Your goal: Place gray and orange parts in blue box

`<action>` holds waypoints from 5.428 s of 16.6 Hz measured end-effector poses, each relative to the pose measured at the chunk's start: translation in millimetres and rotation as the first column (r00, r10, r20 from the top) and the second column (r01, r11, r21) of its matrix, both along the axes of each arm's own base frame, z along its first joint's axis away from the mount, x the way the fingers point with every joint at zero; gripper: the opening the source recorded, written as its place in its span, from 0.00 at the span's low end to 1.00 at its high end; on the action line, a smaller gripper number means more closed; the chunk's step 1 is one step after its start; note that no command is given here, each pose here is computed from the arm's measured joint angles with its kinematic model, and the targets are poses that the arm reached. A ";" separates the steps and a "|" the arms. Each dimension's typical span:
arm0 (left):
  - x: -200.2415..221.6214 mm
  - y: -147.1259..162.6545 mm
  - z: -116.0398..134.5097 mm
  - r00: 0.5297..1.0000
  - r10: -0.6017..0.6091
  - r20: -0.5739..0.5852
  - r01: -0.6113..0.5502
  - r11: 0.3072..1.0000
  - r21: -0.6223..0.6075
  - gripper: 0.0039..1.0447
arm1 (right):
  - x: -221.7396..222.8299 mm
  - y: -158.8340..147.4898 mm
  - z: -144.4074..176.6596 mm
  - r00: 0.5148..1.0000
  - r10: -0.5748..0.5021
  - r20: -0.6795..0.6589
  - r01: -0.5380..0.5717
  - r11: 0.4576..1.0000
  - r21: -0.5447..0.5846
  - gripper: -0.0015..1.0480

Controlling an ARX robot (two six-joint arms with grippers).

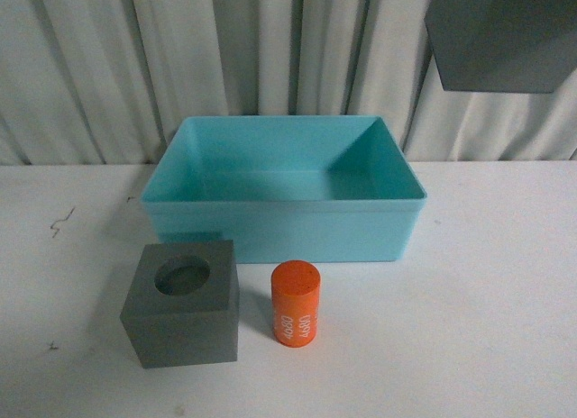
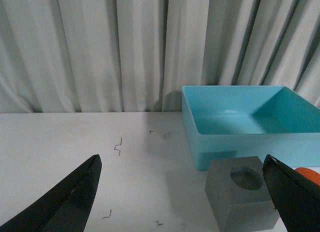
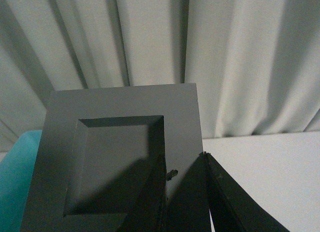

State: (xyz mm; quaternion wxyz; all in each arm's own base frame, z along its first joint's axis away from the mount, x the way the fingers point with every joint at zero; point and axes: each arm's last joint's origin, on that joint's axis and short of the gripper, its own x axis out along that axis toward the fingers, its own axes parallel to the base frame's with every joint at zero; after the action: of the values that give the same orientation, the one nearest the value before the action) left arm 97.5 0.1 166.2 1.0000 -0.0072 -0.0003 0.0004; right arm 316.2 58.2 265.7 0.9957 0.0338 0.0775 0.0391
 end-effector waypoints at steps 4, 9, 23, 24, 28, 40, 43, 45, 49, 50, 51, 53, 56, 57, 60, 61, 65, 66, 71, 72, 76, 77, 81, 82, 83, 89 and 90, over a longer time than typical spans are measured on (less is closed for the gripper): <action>0.0 0.0 0.0 1.000 0.000 0.000 0.000 1.000 0.000 0.94 | 85.4 32.3 -15.8 1.000 0.007 -0.008 -0.007 1.000 0.012 0.17; 0.0 0.0 0.0 1.000 0.000 0.000 0.000 1.000 0.000 0.94 | 129.5 64.4 -77.5 0.987 0.017 -0.157 -0.012 1.000 0.028 0.17; 0.0 0.0 0.0 1.000 0.000 0.000 0.000 1.000 0.000 0.94 | 144.4 94.9 -135.8 0.959 -0.003 -0.283 0.008 1.000 0.015 0.17; 0.0 0.0 0.0 1.000 0.000 0.000 0.000 1.000 0.000 0.94 | 144.2 94.7 -139.2 0.955 -0.008 -0.296 0.011 1.000 0.010 0.17; 0.0 0.0 0.0 1.000 0.000 0.000 0.000 1.000 0.000 0.94 | 145.8 98.2 -139.3 0.958 -0.010 -0.285 0.013 1.000 0.011 0.31; 0.0 0.0 0.0 1.000 0.000 0.000 0.000 1.000 0.000 0.94 | -75.2 22.7 -70.4 0.927 -0.183 -0.328 0.229 0.967 0.107 0.94; 0.0 0.0 0.0 1.000 0.000 0.000 0.000 1.000 0.000 0.94 | -126.1 13.3 -87.3 0.924 -0.190 -0.331 0.267 0.942 0.204 0.91; 0.0 0.1 -0.2 1.000 0.003 -0.002 -0.003 1.000 0.000 0.94 | -136.7 -1.9 -104.3 0.990 -0.110 -0.083 0.122 0.979 0.161 0.71; 0.0 0.0 0.0 1.000 0.000 0.000 0.000 1.000 0.000 0.94 | -159.6 -30.0 -95.1 0.981 -0.085 0.175 0.089 0.996 -0.019 0.24; 0.0 0.0 0.0 1.000 0.001 0.000 -0.001 1.000 0.000 0.94 | -166.0 -34.8 -108.7 0.991 -0.080 0.107 0.086 0.995 -0.051 0.11; 0.0 0.0 -0.1 1.000 0.001 -0.001 -0.001 1.000 0.000 0.94 | -169.7 -37.7 -109.0 0.991 -0.077 0.107 0.084 0.995 -0.058 0.01; 0.0 0.0 0.0 1.000 0.000 0.000 0.000 1.000 0.000 0.94 | -176.6 -43.5 -100.8 0.985 -0.077 0.154 0.087 0.995 -0.055 0.02; 0.0 0.0 -0.1 1.000 0.000 -0.001 0.000 1.000 0.000 0.94 | -184.8 -55.0 -97.8 0.985 -0.065 0.160 0.074 0.996 -0.055 0.02; 0.0 0.0 0.0 1.000 0.000 0.000 0.000 1.000 0.000 0.94 | -186.2 -58.0 -97.0 0.983 -0.084 0.165 0.094 0.994 -0.054 0.02; 0.0 0.0 0.0 1.000 0.000 0.000 0.000 1.000 0.000 0.94 | -192.0 -58.4 -96.2 0.984 -0.077 0.163 0.087 0.995 -0.055 0.02; 0.0 0.0 0.0 1.000 0.000 0.000 0.000 1.000 0.000 0.94 | -194.0 -58.3 -95.8 0.983 -0.076 0.166 0.086 0.995 -0.054 0.02; 0.0 0.0 -0.1 1.000 0.000 -0.001 0.000 1.000 0.000 0.94 | -200.9 -58.3 -95.0 0.982 -0.076 0.171 0.087 0.995 -0.054 0.02; 0.0 0.0 -0.1 1.000 0.000 -0.001 0.000 1.000 0.000 0.94 | -202.2 -58.3 -95.0 0.982 -0.076 0.171 0.087 0.995 -0.054 0.02; 0.0 0.0 -0.1 1.000 0.000 -0.001 0.000 1.000 0.000 0.94 | -204.3 -58.3 -95.4 0.983 -0.076 0.169 0.086 0.995 -0.054 0.02; 0.0 0.0 -0.1 1.000 0.000 -0.001 0.000 1.000 0.000 0.94 | -204.9 -58.4 -95.4 0.983 -0.077 0.169 0.087 0.995 -0.054 0.02; 0.0 0.0 0.0 1.000 0.000 0.000 0.000 1.000 0.000 0.94 | -206.5 -58.4 -95.5 0.983 -0.077 0.170 0.087 0.995 -0.054 0.02; 0.0 0.0 -0.1 1.000 0.000 -0.001 0.000 1.000 0.000 0.94 | -206.9 -58.3 -95.6 0.983 -0.076 0.170 0.087 0.995 -0.054 0.02; 0.0 0.0 0.0 1.000 0.002 0.000 -0.002 1.000 0.000 0.94 | -218.1 -58.3 -100.1 0.987 -0.076 0.144 0.085 0.995 -0.056 0.02; 0.0 0.0 0.0 1.000 0.000 0.000 0.000 1.000 0.000 0.94 | -219.1 -58.3 -98.8 0.984 -0.076 0.162 0.086 0.995 -0.055 0.02; 0.0 0.0 0.0 1.000 0.000 0.000 0.000 1.000 0.000 0.94 | -219.1 -58.3 -98.8 0.984 -0.076 0.161 0.086 0.995 -0.055 0.02; 0.0 0.0 0.0 1.000 0.000 0.000 0.000 1.000 0.000 0.94 | -219.1 -58.3 -98.8 0.984 -0.076 0.161 0.086 0.995 -0.056 0.61; 0.0 0.0 0.0 1.000 0.000 0.000 0.000 1.000 0.000 0.94 | -219.0 -58.3 -98.9 0.984 -0.076 0.161 0.086 0.995 -0.056 0.71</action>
State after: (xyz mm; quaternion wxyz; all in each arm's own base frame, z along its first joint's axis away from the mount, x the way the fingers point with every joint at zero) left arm 97.5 0.1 166.2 1.0000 -0.0072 -0.0003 0.0006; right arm 97.2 -0.1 166.8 1.0000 0.0026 -0.0022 -0.0013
